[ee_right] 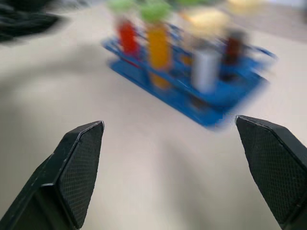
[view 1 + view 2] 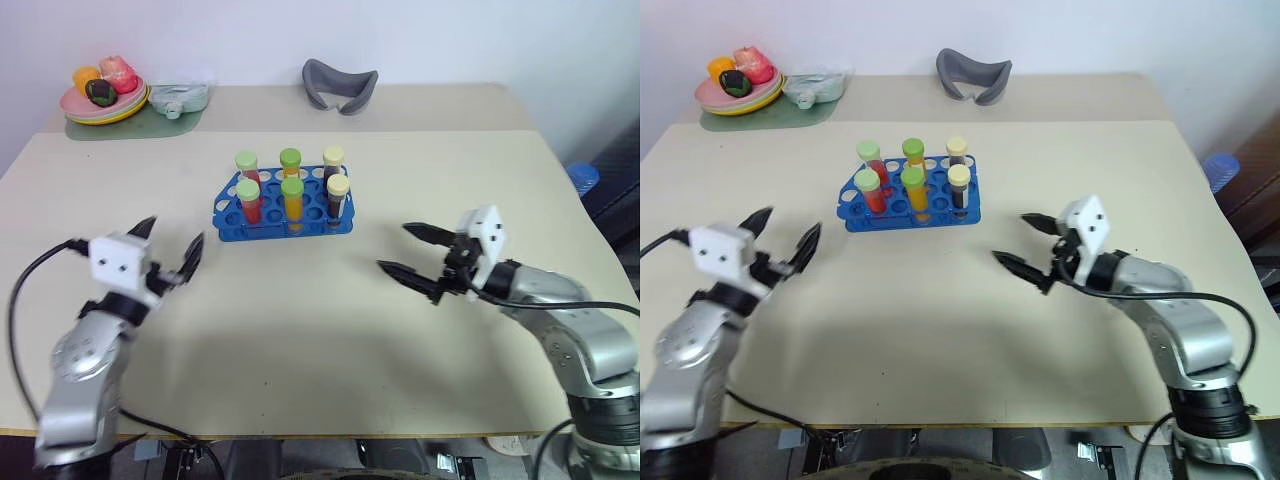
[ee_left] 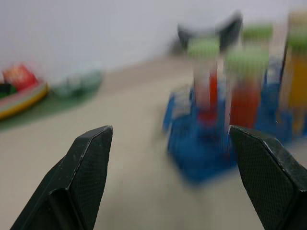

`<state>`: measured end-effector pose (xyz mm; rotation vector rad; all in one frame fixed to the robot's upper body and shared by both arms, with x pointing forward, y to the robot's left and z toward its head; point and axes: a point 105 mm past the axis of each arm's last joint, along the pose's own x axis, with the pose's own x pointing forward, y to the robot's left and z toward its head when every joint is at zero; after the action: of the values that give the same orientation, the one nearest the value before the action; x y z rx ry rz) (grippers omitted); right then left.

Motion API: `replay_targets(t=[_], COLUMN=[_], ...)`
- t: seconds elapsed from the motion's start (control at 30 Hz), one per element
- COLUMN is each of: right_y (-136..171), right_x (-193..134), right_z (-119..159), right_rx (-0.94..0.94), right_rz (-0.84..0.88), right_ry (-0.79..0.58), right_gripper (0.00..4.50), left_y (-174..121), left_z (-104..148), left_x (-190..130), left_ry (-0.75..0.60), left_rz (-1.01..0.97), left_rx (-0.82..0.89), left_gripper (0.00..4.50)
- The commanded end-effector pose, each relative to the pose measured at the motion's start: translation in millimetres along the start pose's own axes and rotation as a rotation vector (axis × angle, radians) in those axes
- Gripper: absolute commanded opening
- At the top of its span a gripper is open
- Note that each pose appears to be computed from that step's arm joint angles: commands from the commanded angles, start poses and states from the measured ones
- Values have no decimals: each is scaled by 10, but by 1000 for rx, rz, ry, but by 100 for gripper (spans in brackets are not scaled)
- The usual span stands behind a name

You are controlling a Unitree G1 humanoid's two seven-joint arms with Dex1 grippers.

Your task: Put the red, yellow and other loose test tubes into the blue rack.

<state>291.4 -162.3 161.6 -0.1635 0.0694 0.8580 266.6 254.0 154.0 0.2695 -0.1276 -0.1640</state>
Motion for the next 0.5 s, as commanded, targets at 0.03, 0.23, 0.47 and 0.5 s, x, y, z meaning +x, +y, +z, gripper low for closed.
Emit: replay_targets(t=[0.03,0.23,0.47,0.5], right_y=[-229,-424,-403,-406], right_x=[-167,-202,-90,-76], right_z=[21,-81,-94,-94], right_rx=[-80,-99,-92,-91], right_rz=[-64,-110,-72,-68], right_ry=[10,47,54,55], right_gripper=[450,450,450,450], left_y=[227,334,212,192], left_z=[8,-56,-140,-149], left_x=[-181,-330,-436,-445], left_ry=[28,73,101,104], left_rz=[41,102,143,145], left_rx=[36,47,13,7], left_gripper=[395,395,395,395])
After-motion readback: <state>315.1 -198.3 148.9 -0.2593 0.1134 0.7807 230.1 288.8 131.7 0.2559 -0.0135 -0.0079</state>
